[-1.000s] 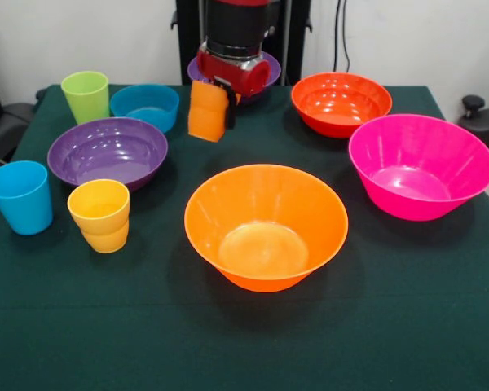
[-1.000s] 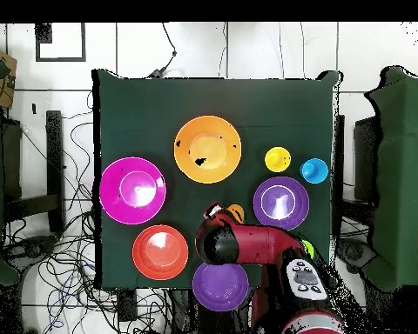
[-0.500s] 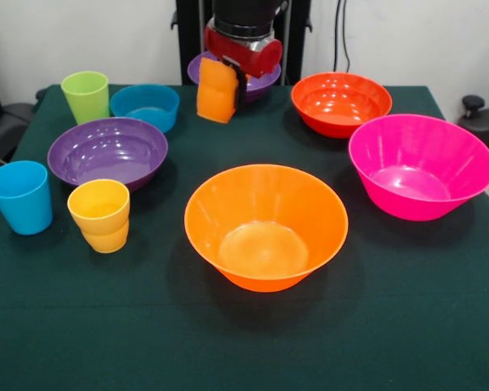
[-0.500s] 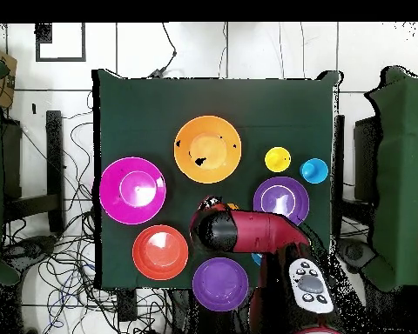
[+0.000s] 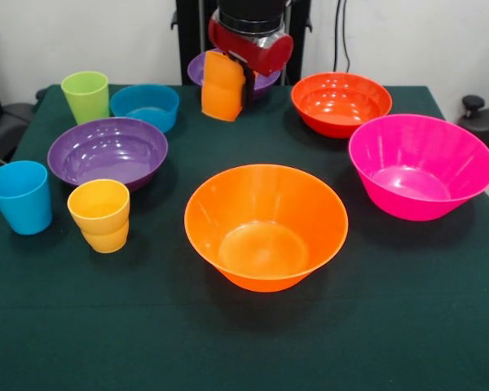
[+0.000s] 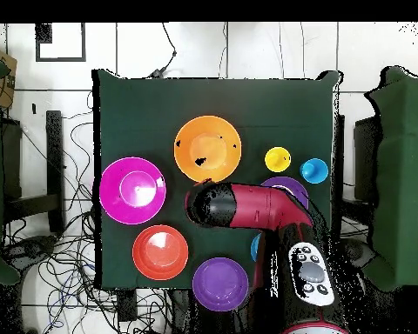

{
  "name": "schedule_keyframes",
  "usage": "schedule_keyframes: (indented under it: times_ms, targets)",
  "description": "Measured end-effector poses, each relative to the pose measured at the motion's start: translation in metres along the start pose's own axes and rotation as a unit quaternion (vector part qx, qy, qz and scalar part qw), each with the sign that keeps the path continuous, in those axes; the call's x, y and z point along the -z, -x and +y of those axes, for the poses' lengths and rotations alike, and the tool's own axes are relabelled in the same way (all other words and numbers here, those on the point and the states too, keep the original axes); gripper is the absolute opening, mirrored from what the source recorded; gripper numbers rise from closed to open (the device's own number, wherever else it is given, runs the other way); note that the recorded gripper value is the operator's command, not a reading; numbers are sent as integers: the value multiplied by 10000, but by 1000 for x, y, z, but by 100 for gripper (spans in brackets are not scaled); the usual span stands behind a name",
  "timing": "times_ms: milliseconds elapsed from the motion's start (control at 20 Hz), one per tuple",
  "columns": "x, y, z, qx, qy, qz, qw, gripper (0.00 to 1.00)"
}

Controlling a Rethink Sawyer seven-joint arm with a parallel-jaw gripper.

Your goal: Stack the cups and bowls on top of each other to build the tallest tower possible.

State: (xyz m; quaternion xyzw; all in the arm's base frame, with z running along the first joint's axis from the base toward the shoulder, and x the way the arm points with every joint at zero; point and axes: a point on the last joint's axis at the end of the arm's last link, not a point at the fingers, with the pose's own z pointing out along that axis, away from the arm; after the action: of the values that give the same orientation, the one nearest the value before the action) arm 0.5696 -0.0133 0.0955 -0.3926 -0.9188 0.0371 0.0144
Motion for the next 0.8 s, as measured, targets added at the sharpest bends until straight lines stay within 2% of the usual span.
schedule_keyframes:
  times_ms: [450,800]
  targets:
    - [29,35,46,-69,174,-150,9997,0]
    - [31,56,86,-93,309,-170,9993,0]
